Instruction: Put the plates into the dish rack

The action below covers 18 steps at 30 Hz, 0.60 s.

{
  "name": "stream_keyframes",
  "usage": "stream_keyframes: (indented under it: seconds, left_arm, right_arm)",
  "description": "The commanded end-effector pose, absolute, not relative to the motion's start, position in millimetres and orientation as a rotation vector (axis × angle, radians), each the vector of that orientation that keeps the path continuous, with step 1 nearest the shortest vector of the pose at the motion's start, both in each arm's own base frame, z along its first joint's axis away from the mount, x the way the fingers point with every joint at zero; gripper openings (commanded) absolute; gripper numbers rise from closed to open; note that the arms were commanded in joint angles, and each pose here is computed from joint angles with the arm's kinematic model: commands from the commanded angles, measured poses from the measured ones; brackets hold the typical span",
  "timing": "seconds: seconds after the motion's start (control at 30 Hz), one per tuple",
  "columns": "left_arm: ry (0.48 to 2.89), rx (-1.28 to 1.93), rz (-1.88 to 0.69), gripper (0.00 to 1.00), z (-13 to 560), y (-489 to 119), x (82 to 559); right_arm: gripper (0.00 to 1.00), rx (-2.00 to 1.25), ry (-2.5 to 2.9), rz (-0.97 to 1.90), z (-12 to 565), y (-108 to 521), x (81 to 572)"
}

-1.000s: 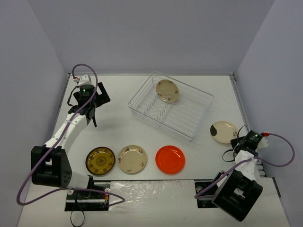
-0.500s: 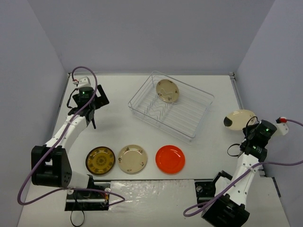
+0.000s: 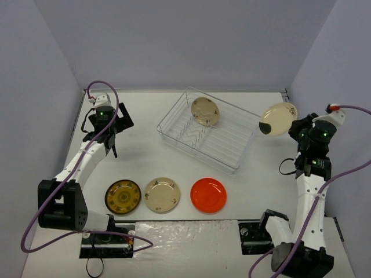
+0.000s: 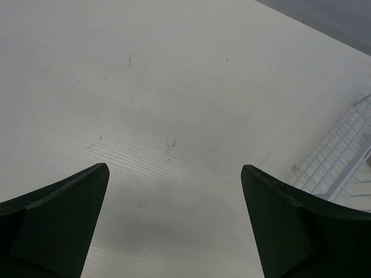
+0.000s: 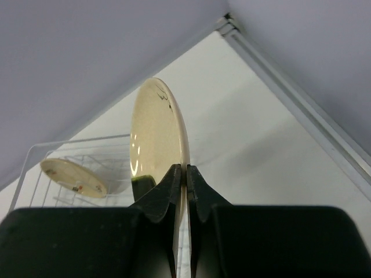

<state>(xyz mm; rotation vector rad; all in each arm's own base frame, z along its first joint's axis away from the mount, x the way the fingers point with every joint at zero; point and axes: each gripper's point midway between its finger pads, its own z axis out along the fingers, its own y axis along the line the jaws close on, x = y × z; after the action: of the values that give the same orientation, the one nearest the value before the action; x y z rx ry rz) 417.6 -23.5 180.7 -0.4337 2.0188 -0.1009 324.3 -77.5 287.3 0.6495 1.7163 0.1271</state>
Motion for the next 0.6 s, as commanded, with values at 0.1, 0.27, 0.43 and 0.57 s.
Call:
stream_keyframes:
  seconds: [0.1,0.27,0.43,0.57]
  left_arm:
    - [1.919,-0.426,-0.119,0.97,213.3,-20.3,430.3]
    - [1.918,-0.426,-0.114,0.97,213.9,-19.0,430.5]
    - [1.92,-0.432,-0.107,0.97,213.0,-16.9,430.2]
    - [1.916,-0.43,-0.11,0.97,214.5,-17.1,430.5]
  right_arm:
    - [0.0,0.387,1.669,0.219,339.5,-0.5,400.5]
    - [0.0,0.226,1.707,0.274,345.6,51.1,435.3]
    - [0.0,0.053,1.775,0.235,332.4,90.4,465.1]
    - [0.0,-0.068,1.757,0.17,340.5,106.8,485.0]
